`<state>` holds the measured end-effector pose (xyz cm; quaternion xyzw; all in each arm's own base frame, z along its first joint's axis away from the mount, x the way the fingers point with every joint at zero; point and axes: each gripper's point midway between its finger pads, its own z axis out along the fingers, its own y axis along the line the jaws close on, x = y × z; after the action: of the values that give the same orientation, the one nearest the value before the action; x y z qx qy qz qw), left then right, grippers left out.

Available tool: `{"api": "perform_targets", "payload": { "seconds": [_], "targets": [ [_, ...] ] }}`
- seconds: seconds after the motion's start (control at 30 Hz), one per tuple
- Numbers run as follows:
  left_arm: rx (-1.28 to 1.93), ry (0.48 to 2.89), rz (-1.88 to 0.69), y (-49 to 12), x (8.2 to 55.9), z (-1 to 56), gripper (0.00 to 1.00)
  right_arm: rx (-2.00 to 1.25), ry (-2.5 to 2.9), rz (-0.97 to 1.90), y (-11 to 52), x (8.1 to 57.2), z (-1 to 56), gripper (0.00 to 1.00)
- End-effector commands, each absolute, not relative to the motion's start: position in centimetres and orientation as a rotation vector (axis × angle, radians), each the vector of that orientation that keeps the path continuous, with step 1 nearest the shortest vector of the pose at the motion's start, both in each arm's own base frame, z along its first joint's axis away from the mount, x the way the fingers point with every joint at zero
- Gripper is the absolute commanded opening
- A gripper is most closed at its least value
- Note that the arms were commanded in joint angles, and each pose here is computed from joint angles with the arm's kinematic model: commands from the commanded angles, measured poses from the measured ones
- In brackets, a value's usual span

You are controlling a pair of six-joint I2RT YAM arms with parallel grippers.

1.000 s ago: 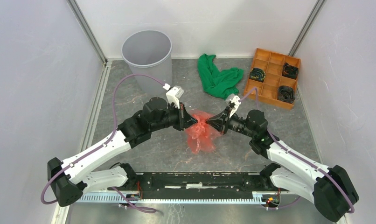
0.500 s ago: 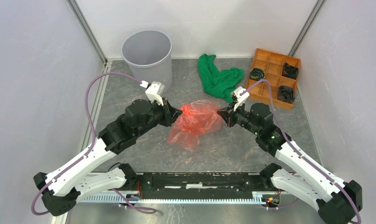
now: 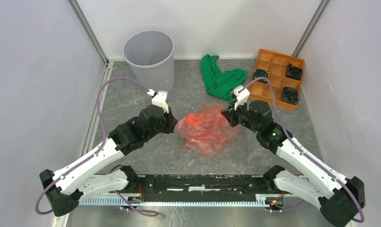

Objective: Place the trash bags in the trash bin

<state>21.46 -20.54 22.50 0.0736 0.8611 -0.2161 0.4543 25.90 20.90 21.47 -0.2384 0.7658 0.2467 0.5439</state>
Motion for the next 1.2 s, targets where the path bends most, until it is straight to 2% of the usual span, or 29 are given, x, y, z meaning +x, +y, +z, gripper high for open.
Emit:
{"api": "perform_targets", "payload": {
  "seconds": [0.0, 0.1, 0.17, 0.3, 0.37, 0.53, 0.67, 0.83, 0.93, 1.17],
  "targets": [
    [0.163, 2.122, -0.480, -20.3, 22.3, 22.6, 0.14, -0.561, 1.770, 0.533, 21.5, 28.2, 24.8, 0.01],
    [0.171, 2.093, -0.503, -20.6, 22.5, 23.8, 0.19, -0.589, 1.715, 0.594, 23.0, 28.5, 27.4, 0.02],
    [0.183, 2.080, -0.535, -21.1, 22.4, 24.3, 0.33, -0.625, 1.651, 0.676, 24.3, 28.1, 29.6, 0.02],
    [0.212, 2.060, -0.611, -22.3, 22.2, 24.8, 0.52, -0.705, 1.511, 0.885, 26.7, 25.5, 33.1, 0.05],
    [0.221, 2.055, -0.634, -22.7, 22.1, 24.9, 0.58, -0.737, 1.469, 0.958, 27.3, 24.2, 33.8, 0.06],
    [0.233, 2.038, -0.651, -23.2, 22.3, 25.1, 0.70, -0.789, 1.455, 0.988, 26.9, 22.4, 33.9, 0.06],
    [0.235, 2.027, -0.652, -23.3, 22.4, 25.4, 0.82, -0.694, 1.520, 0.827, 24.3, 23.6, 32.2, 0.10],
    [0.182, 2.058, -0.606, -22.6, 22.7, 23.6, 0.99, -0.614, 1.618, 0.743, 22.4, 24.7, 29.0, 0.10],
    [0.128, 2.066, -0.611, -22.3, 22.8, 22.1, 1.00, -0.565, 1.680, 0.710, 21.5, 25.5, 26.7, 0.09],
    [0.134, 2.141, -0.892, -26.3, 21.8, 16.6, 1.00, -0.464, 1.802, 0.664, 19.2, 26.5, 22.2, 0.08]
  ]
}}
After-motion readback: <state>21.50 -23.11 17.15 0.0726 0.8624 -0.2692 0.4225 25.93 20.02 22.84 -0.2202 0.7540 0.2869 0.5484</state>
